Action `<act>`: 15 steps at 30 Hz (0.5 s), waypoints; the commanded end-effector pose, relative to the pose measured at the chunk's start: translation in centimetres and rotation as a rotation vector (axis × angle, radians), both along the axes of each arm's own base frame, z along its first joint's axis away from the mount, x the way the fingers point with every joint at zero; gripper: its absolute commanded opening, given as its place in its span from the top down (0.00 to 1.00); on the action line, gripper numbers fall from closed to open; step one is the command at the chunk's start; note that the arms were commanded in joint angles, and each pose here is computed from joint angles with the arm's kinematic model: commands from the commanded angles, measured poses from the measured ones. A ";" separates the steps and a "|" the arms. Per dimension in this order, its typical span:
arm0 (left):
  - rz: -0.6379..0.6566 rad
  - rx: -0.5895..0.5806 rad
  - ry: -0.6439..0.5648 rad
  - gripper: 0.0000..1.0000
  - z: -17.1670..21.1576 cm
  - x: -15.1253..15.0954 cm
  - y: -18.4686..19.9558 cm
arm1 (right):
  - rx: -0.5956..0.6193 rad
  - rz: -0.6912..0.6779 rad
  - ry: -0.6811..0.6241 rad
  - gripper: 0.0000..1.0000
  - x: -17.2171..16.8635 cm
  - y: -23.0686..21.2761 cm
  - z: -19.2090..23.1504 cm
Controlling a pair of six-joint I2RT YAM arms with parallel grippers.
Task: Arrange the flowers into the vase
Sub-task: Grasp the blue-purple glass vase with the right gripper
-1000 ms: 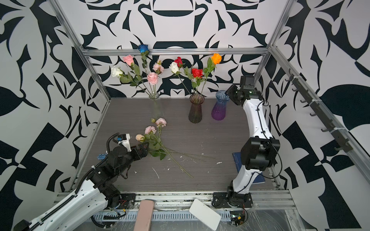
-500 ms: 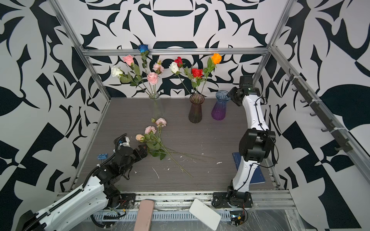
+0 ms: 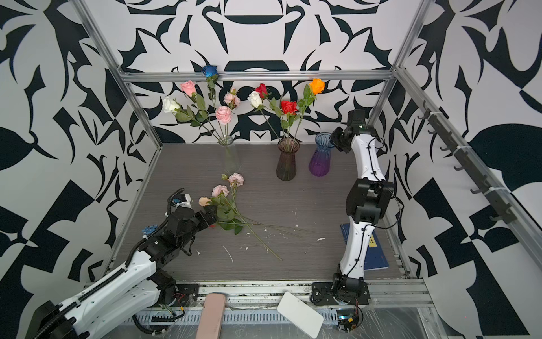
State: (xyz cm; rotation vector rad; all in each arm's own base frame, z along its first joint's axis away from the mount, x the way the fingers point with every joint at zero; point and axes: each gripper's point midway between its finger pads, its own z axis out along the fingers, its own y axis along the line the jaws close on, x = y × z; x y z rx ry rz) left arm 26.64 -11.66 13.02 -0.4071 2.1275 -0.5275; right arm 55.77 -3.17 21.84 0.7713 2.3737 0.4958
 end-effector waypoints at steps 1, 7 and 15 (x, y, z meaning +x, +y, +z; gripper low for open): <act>-0.024 -0.022 -0.036 0.01 1.8 0.7 -0.3 | -0.018 0.012 -0.075 0.84 -1.6 0.2 4.7; -0.064 -0.026 -0.025 0.01 2.0 1.2 -0.3 | -0.076 -0.052 -0.050 1.00 -6.1 -0.7 6.1; -0.161 -0.010 -0.006 0.01 1.5 1.4 -1.5 | -0.028 -0.003 -0.032 1.00 -14.8 3.0 6.7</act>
